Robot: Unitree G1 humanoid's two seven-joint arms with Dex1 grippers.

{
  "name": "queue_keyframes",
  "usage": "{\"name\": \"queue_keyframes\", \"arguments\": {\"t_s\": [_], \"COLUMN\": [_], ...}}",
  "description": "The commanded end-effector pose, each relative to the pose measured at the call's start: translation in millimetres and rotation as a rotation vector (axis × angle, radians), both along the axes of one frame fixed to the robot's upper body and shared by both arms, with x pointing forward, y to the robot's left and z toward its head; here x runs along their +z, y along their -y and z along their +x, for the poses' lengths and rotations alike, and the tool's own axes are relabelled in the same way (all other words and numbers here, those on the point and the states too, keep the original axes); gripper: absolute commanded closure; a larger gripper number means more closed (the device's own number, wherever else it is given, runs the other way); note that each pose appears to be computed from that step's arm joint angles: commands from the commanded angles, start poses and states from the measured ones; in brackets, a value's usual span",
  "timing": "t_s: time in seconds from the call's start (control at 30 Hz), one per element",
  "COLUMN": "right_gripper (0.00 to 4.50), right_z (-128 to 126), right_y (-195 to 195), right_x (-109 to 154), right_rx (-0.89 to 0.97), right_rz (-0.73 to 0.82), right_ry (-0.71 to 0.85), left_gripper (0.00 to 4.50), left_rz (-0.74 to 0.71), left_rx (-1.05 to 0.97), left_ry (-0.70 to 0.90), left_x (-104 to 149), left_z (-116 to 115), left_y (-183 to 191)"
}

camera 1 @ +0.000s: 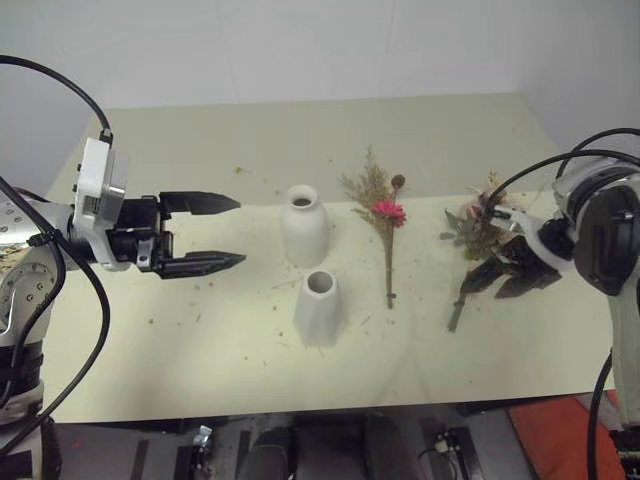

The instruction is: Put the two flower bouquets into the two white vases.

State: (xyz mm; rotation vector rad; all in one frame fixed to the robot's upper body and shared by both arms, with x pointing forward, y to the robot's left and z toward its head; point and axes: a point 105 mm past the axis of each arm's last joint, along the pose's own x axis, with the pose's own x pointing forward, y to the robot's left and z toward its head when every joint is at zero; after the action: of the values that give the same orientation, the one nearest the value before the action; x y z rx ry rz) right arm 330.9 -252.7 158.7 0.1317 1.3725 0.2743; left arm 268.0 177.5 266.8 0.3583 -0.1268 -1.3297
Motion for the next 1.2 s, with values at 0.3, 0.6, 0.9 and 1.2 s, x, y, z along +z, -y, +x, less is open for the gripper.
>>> {"name": "queue_keyframes", "arguments": {"t_s": [0.3,0.6,0.9,1.2], "right_gripper": [0.04,2.19,4.40,4.40], "right_z": [23.9,45.0,63.3,110.0], "right_y": [-7.6,-22.1,-2.4,-1.2], "right_x": [2.7,-0.4,-7.9,45.7], "right_rx": [-0.126,-0.088,-0.144,-0.232], "right_rz": [-0.057,-0.087,-0.192,-0.131], "right_ry": [0.159,0.265,0.383,0.836], "left_gripper": [0.60,0.60,0.60,0.60], "left_rz": [0.002,0.000,-0.001,-0.017], "left_rx": [-0.002,0.005,0.011,0.054], "left_ry": [0.056,0.061,0.064,0.064], "left_x": [9.9,9.6,9.8,12.3], "left_z": [-1.5,-1.6,-4.2,0.1], "left_y": [-1.8,-1.3,-1.7,-1.7]}}
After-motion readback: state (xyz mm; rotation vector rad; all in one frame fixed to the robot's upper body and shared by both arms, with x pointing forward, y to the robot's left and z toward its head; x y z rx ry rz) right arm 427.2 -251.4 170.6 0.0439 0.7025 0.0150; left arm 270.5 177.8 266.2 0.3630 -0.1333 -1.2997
